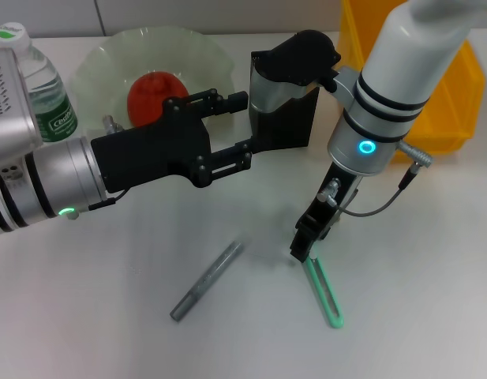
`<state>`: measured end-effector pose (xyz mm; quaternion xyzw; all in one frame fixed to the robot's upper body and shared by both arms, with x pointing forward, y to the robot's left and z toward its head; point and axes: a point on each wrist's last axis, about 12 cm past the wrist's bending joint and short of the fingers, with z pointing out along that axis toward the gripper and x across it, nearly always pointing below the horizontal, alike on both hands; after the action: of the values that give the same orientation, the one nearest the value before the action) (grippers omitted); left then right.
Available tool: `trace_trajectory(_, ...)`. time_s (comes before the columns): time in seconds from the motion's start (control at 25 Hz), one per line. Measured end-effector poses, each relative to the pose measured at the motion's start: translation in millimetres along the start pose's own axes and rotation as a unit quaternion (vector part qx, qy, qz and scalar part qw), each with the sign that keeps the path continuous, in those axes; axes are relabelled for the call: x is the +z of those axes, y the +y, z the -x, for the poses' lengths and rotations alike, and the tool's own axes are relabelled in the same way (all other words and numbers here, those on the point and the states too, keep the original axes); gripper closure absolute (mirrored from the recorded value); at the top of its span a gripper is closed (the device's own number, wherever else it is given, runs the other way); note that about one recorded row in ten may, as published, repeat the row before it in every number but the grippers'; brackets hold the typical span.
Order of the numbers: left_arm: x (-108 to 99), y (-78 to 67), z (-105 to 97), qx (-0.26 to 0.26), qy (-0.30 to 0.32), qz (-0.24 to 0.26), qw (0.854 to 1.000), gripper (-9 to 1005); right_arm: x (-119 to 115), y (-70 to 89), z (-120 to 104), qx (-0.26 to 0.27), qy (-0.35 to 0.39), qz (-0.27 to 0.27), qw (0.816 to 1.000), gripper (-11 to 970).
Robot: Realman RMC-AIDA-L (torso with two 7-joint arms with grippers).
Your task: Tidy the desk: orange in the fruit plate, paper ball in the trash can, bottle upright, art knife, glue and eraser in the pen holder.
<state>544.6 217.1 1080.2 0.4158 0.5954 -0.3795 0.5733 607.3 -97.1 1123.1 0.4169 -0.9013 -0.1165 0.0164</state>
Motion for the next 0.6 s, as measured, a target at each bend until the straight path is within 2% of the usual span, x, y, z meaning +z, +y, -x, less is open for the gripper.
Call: trace_trajectory(0.6,1.7,0.0,-0.6,0.005,0.001,-0.001,1.0,373,2.5,-1.1,-2.1,0.005,-0.003,0.004,1.0,424)
